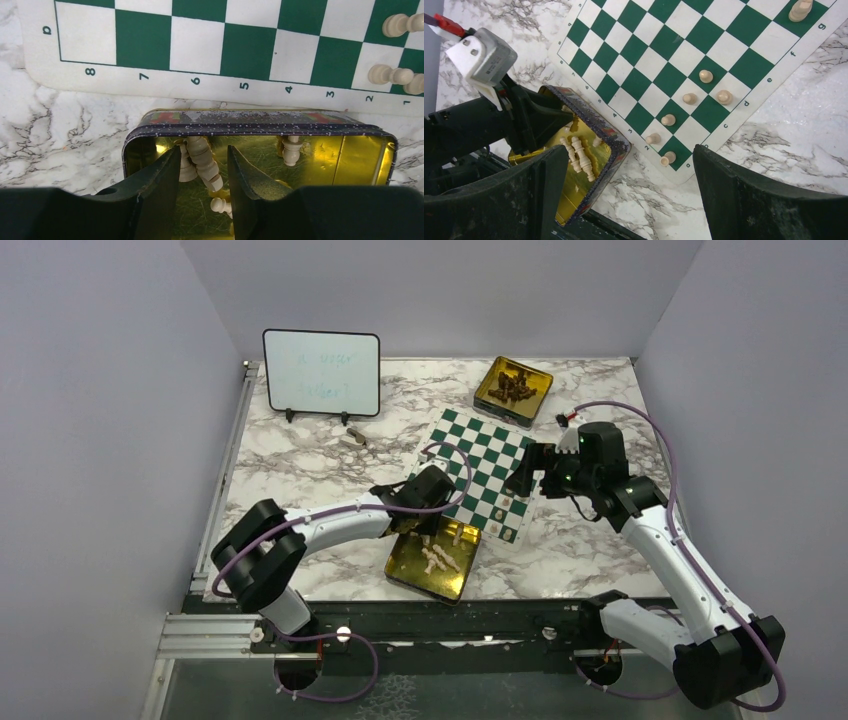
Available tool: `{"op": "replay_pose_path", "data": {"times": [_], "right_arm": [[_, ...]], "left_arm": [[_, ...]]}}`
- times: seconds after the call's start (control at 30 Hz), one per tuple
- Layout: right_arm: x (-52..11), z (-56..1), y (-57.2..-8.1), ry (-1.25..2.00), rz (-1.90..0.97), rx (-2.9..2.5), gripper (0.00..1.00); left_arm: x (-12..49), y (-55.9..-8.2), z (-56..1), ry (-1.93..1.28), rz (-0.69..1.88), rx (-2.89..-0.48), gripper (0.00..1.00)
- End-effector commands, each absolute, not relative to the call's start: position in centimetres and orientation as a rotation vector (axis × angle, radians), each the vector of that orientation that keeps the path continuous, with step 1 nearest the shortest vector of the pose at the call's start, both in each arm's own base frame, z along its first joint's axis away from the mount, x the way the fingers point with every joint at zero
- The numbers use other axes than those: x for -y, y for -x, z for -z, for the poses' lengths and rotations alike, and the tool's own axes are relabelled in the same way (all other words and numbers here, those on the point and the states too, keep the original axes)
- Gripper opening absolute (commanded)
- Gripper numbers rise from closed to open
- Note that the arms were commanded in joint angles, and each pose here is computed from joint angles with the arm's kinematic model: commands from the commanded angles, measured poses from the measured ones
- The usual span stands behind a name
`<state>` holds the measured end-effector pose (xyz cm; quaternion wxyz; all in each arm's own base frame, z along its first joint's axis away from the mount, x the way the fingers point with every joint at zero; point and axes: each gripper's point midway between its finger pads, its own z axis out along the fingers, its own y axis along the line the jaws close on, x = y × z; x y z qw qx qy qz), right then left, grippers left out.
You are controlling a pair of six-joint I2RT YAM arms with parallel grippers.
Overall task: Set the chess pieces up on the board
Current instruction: Pick up the chess piece from the storage box.
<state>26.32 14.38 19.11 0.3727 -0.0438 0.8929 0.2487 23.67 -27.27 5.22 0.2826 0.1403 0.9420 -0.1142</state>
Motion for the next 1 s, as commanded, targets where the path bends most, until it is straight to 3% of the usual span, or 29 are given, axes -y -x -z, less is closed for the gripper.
{"op": "replay_pose_path", "data": {"times": [0.0,0.97], "right_arm": [[-14.8,-20.1,-26.5,0.121,-0.669,-2.249,1.0],[-14.6,-19.6,-26.5,0.133,-0.652,-2.256,1.0]], "left_arm": [[27.3,-23.5,-4.0,-0.369,0.279,-2.527,0.39],[29.0,-21.9,-3.5,-0.459,0.324,-2.541,0.38]]}}
